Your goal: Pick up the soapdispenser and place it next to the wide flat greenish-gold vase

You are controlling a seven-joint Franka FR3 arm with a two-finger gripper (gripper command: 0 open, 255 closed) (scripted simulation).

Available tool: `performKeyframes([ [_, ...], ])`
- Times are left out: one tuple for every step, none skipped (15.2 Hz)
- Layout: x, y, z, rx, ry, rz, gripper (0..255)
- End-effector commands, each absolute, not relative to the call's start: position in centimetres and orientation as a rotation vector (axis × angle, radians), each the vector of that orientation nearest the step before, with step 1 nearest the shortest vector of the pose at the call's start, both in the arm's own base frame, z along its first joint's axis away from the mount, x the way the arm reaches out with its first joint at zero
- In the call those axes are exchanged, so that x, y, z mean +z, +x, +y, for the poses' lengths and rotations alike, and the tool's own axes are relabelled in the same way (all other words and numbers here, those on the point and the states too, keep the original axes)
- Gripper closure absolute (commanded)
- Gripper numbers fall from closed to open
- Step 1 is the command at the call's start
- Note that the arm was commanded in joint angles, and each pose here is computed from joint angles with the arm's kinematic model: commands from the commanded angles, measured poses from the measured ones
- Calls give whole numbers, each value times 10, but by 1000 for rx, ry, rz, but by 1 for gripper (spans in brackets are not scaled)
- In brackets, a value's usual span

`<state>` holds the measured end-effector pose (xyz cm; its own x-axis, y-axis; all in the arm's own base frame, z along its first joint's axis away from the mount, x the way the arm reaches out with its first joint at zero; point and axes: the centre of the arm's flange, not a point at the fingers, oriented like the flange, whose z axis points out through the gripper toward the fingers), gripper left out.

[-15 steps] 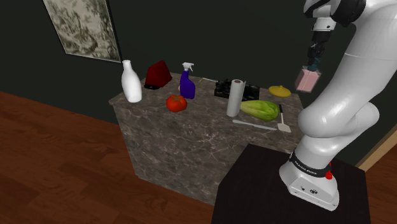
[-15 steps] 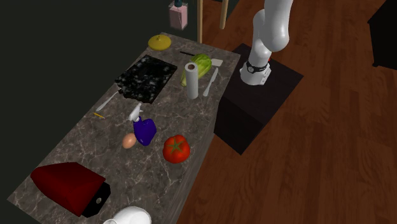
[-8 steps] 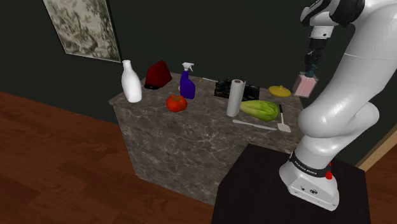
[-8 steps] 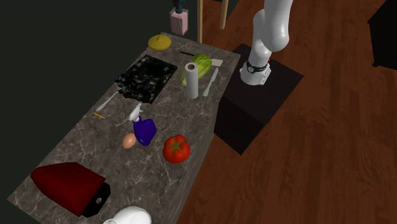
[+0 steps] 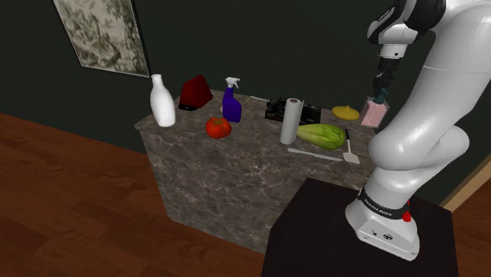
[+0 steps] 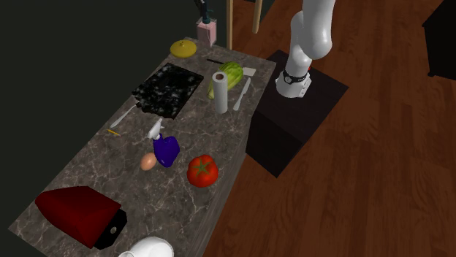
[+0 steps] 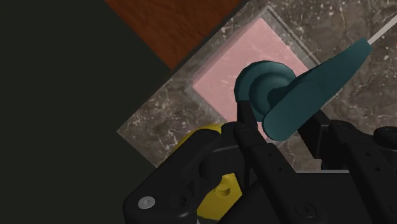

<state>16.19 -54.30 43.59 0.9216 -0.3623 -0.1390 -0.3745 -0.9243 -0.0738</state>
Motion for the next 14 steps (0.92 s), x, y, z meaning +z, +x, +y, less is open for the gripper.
performKeyframes([
  [425,162,-544,187,-2983,574,255],
  [420,162,-544,187,-2983,574,255],
  [415,162,-544,187,-2983,574,255],
  [407,162,-544,187,-2983,574,255],
  [407,162,-544,187,-2983,574,255],
  [407,162,-544,187,-2983,574,255],
  [407,162,-544,187,-2983,574,255],
  [407,162,-544,187,-2983,574,255],
  [407,162,-544,187,-2983,574,255],
  [407,162,-544,187,-2983,574,255],
  [407,162,-544,187,-2983,574,255],
  [407,162,-544,187,-2983,574,255],
  [407,162,-544,187,-2983,574,0],
  [407,162,-544,187,-2983,574,0],
])
